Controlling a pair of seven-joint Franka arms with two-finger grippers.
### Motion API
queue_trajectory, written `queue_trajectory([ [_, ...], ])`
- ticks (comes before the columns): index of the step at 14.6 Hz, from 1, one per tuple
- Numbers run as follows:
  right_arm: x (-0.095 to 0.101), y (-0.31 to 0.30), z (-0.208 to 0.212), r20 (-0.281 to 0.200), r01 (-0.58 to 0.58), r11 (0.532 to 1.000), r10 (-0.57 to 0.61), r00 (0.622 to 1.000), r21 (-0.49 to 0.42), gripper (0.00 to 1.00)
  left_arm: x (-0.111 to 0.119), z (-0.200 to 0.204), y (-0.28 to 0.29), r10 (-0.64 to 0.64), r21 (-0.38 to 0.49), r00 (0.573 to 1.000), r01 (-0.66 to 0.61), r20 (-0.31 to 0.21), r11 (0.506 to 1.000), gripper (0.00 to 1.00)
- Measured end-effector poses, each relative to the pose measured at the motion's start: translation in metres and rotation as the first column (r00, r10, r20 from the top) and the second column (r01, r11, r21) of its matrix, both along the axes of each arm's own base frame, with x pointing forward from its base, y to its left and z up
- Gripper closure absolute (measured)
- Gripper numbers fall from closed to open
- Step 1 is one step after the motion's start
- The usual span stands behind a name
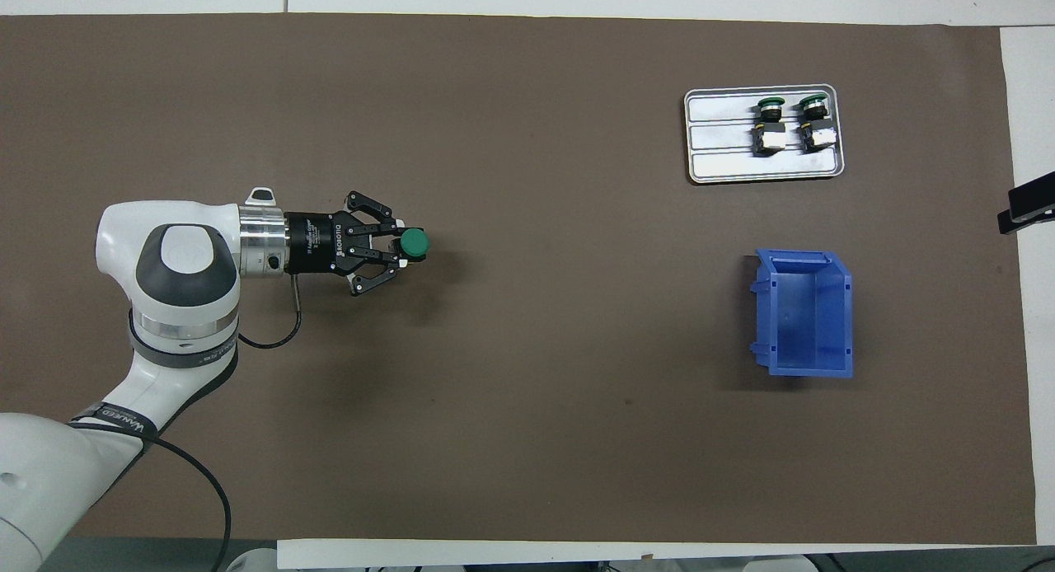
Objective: Place and press button with both arms
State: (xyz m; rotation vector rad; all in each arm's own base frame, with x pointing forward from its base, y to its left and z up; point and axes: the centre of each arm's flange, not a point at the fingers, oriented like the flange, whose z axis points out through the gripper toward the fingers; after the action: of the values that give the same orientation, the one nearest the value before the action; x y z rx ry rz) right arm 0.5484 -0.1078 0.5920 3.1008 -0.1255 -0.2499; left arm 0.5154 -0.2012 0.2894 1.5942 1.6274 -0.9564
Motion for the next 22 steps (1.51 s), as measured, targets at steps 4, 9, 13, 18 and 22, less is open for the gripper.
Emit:
queue_trajectory([
  [4,0.000,0.000,0.000,0.000,0.000,1.000,0.000,1.000,0.000,0.00,-0.001,-0.010,0.004,-0.003,-0.024,1.000,0.003,-0.027,1.000,0.67],
  [9,0.000,0.000,0.000,0.000,0.000,1.000,0.000,1.000,0.000,0.00,-0.007,-0.021,0.010,0.065,-0.119,0.997,-0.068,-0.033,0.990,0.67],
  [13,0.000,0.000,0.000,0.000,0.000,1.000,0.000,1.000,0.000,0.00,-0.021,-0.034,0.006,0.095,-0.163,0.995,-0.098,-0.025,0.982,0.67],
  [18,0.000,0.000,0.000,0.000,0.000,1.000,0.000,1.000,0.000,0.00,-0.031,-0.042,-0.004,0.106,-0.168,0.994,-0.108,-0.020,0.980,0.67],
  [22,0.000,0.000,0.000,0.000,0.000,1.000,0.000,1.000,0.000,0.00,-0.037,-0.044,-0.014,0.110,-0.165,0.994,-0.111,-0.018,0.980,0.67],
])
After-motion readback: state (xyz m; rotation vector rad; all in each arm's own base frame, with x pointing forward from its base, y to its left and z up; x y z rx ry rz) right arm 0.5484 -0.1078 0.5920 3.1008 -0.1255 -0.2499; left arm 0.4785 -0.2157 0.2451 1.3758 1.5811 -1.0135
